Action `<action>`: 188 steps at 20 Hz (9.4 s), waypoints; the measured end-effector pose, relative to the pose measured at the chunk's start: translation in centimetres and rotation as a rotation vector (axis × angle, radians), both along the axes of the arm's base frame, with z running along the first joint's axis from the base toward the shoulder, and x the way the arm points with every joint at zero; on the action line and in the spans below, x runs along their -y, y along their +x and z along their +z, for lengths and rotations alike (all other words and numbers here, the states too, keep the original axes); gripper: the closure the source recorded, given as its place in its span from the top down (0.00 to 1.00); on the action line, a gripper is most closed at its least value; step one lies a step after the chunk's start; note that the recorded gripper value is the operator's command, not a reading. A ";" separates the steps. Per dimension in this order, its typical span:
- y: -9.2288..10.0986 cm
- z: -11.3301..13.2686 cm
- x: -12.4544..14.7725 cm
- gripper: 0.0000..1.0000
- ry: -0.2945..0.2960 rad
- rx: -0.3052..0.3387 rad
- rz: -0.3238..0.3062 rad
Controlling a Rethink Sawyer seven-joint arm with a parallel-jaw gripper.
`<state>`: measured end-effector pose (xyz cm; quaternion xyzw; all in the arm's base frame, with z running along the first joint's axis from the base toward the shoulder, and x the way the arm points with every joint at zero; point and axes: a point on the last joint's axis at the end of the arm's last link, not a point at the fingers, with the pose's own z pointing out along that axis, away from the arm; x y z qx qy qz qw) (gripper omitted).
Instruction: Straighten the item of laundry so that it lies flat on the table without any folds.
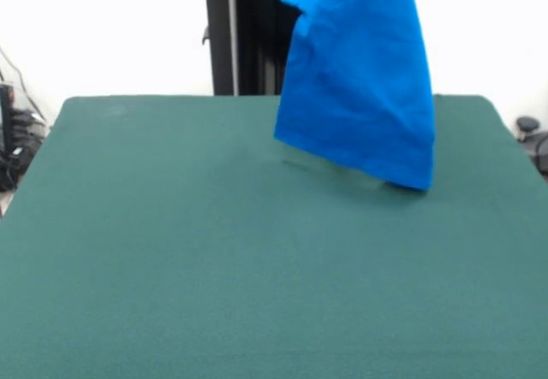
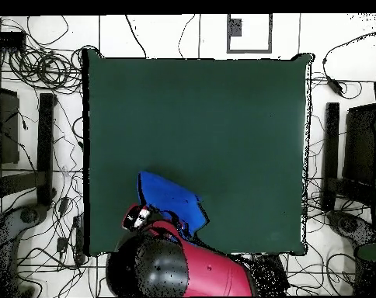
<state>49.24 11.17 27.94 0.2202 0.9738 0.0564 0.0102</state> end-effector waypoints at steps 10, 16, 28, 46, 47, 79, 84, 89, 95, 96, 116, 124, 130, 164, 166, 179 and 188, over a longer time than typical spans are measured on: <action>3.5 5.0 1.5 0.00 -0.019 -0.007 0.031; 4.6 6.2 1.4 0.00 -0.032 0.027 0.039; 4.4 6.4 1.3 0.00 -0.038 0.031 0.037; 4.1 6.0 3.6 0.00 -0.059 0.066 -0.016; 4.1 5.9 3.6 0.00 -0.060 0.068 -0.017; -3.1 10.6 0.7 0.00 -0.091 0.199 0.057; -3.2 11.0 0.5 0.00 -0.094 0.225 0.060; -3.3 11.1 0.3 0.00 -0.097 0.242 0.065; -3.5 11.2 -0.3 0.00 -0.099 0.265 0.074; -3.5 11.1 -0.2 0.00 -0.100 0.269 0.073; -3.7 8.9 -0.6 0.00 -0.111 0.345 0.051; -4.0 7.5 -1.5 0.00 -0.114 0.362 0.068; -4.2 6.6 -1.2 0.00 -0.110 0.349 0.057; -5.4 1.6 -4.2 0.00 -0.019 0.341 -0.024; -5.4 1.4 -4.3 0.00 -0.017 0.341 -0.026; -6.6 -4.8 -1.9 0.00 -0.110 0.390 0.133; -10.1 -10.7 -0.9 0.00 -0.122 0.373 0.231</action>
